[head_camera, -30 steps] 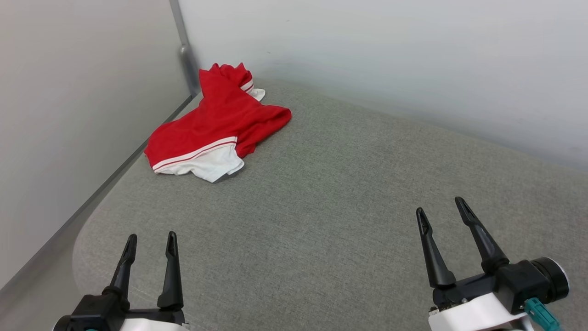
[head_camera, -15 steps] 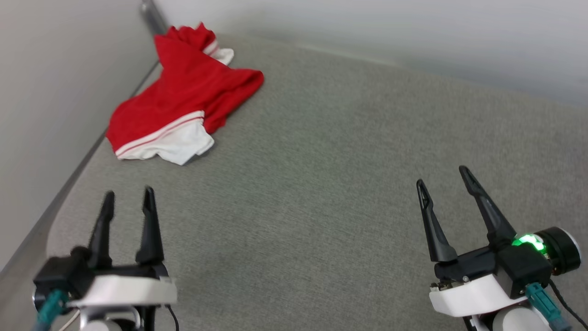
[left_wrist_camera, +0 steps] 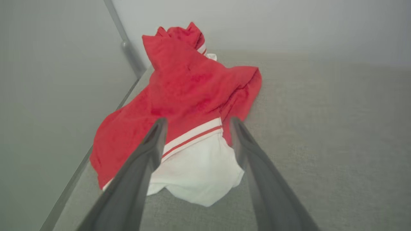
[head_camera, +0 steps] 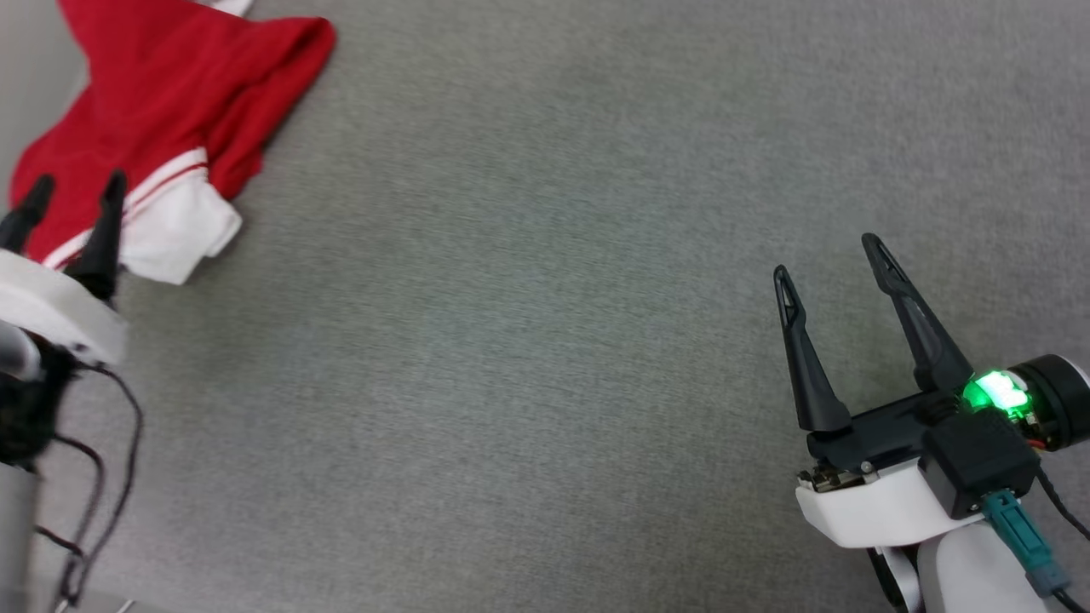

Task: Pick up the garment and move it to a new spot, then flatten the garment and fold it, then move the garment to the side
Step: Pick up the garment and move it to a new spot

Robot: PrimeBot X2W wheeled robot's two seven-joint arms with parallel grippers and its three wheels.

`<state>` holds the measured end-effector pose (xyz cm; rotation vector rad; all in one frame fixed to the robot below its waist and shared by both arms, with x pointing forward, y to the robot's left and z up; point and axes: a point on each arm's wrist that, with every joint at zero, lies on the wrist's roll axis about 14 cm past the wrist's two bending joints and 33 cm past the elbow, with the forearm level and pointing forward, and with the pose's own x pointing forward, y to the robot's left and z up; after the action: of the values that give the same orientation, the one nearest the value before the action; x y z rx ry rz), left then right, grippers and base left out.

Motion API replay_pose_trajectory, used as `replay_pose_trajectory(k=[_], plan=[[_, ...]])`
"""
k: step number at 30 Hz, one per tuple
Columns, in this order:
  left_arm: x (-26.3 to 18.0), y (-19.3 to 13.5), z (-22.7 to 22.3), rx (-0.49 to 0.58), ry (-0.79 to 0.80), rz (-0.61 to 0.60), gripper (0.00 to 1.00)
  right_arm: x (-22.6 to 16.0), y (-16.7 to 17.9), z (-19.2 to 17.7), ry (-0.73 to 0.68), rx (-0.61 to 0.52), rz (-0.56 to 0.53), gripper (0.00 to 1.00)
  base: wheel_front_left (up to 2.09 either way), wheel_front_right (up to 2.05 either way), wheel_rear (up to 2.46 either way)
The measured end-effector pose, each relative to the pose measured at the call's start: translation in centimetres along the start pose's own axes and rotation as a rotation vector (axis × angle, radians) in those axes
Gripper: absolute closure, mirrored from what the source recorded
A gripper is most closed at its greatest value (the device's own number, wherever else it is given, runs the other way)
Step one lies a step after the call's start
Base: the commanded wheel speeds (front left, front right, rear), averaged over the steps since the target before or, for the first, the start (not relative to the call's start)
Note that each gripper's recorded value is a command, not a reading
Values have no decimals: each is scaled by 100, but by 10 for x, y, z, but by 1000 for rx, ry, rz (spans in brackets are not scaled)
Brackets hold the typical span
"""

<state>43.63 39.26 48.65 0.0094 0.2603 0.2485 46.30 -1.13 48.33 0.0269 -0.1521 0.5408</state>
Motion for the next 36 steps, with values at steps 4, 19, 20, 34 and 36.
replay_pose_trajectory(k=[4, 19, 20, 34, 36], plan=[[27, 22, -23, 27, 267, 21, 0, -3, -12, -17, 35, -2, -28, 0, 0, 0, 0], [71, -7, -99, -112, 811, -78, 0, -21, -47, -65, 149, -1, -115, 0, 0, 0, 0], [71, -8, -104, -99, 839, -81, 0, -22, -48, -67, 153, -1, -118, 0, 0, 0, 0], [50, -37, -102, -164, 867, -195, 100, -22, -48, -50, 125, -1, -124, 0, 0, 0, 0], [44, -50, -95, -169, 836, -243, 100, -22, -47, -42, 112, -3, -122, 0, 0, 0, 0]])
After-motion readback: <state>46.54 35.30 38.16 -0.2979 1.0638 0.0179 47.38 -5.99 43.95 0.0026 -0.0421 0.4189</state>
